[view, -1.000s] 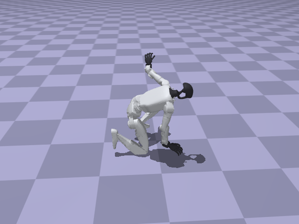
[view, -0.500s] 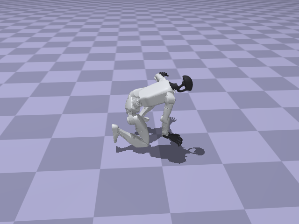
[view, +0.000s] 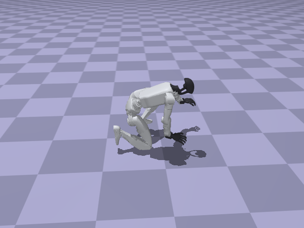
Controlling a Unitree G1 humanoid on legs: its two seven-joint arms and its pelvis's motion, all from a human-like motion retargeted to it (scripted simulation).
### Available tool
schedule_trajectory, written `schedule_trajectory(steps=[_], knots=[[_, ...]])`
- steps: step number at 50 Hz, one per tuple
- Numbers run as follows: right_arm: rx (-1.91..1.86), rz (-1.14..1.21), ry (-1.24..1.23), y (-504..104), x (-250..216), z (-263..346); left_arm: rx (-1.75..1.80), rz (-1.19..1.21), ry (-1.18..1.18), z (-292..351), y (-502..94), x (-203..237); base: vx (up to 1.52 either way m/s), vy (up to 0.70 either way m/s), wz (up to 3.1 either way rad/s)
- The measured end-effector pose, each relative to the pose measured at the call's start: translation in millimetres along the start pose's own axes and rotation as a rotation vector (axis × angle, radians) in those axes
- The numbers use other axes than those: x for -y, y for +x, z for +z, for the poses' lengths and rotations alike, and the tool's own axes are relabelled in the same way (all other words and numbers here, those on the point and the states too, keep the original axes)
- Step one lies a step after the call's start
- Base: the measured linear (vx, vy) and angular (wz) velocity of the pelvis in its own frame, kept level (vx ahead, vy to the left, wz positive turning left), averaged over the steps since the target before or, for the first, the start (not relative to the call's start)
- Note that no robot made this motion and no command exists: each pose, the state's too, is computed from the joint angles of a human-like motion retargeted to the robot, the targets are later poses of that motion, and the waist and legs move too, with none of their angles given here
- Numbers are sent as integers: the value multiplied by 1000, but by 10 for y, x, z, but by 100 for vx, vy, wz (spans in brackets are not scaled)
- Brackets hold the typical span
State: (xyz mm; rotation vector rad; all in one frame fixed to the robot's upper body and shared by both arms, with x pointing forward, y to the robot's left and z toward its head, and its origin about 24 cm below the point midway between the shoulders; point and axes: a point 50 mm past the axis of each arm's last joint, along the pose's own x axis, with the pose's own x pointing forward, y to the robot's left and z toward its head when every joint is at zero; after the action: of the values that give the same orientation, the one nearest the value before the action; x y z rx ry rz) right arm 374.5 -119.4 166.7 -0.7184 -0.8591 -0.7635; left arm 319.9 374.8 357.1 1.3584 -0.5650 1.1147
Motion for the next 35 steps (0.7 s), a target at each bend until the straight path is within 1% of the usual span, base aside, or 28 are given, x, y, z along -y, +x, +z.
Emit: schedule_trajectory(steps=[2,3,5,8,10,12,15,17,18,20,23,25,27,29,31,33,35], knots=[[-47,-15,-61,-8,77,-170,-297,7,7,-802,-286,-166,16,5,-18],[-94,-38,-63,-44,105,-229,-426,49,2,-1176,-430,-359,17,4,-33],[-153,-48,-147,-111,207,-440,-665,142,29,-1791,-799,-743,17,4,-23],[-175,-23,-432,-149,602,-988,-974,225,137,-2438,-1752,-1078,17,4,-8],[-167,-35,-544,-155,856,-1222,-1123,298,254,-2741,-2474,-1509,17,3,-16],[-153,-37,-600,-138,977,-1317,-1251,377,419,-2891,-3193,-2135,14,1,-1],[-171,-46,-645,-171,1079,-1403,-1370,527,651,-2796,-3895,-3059,11,0,8],[-193,-51,-666,-219,1133,-1453,-1427,625,761,-2639,-4205,-3489,9,0,8],[-205,-53,-678,-246,1163,-1479,-1452,667,803,-2560,-4329,-3635,8,0,8],[-230,-56,-703,-295,1220,-1530,-1500,729,856,-2435,-4525,-3794,6,0,9],[-266,-47,-728,-356,1265,-1580,-1570,762,830,-2397,-4684,-3719,0,0,0],[-283,-32,-729,-382,1242,-1580,-1607,745,752,-2458,-4698,-3522,0,0,0],[-290,-10,-705,-395,1158,-1537,-1618,684,629,-2582,-4600,-3210,-4,-6,18],[-286,12,-664,-398,1032,-1455,-1595,584,492,-2720,-4386,-2805,-7,-8,17],[-274,32,-608,-394,884,-1344,-1529,452,348,-2828,-4042,-2308,-10,-9,15],[-261,50,-544,-385,738,-1218,-1415,299,200,-2843,-3559,-1726,-12,-9,13],[-246,69,-474,-375,594,-1079,-1250,145,52,-2704,-2953,-1128,-13,-8,6]])
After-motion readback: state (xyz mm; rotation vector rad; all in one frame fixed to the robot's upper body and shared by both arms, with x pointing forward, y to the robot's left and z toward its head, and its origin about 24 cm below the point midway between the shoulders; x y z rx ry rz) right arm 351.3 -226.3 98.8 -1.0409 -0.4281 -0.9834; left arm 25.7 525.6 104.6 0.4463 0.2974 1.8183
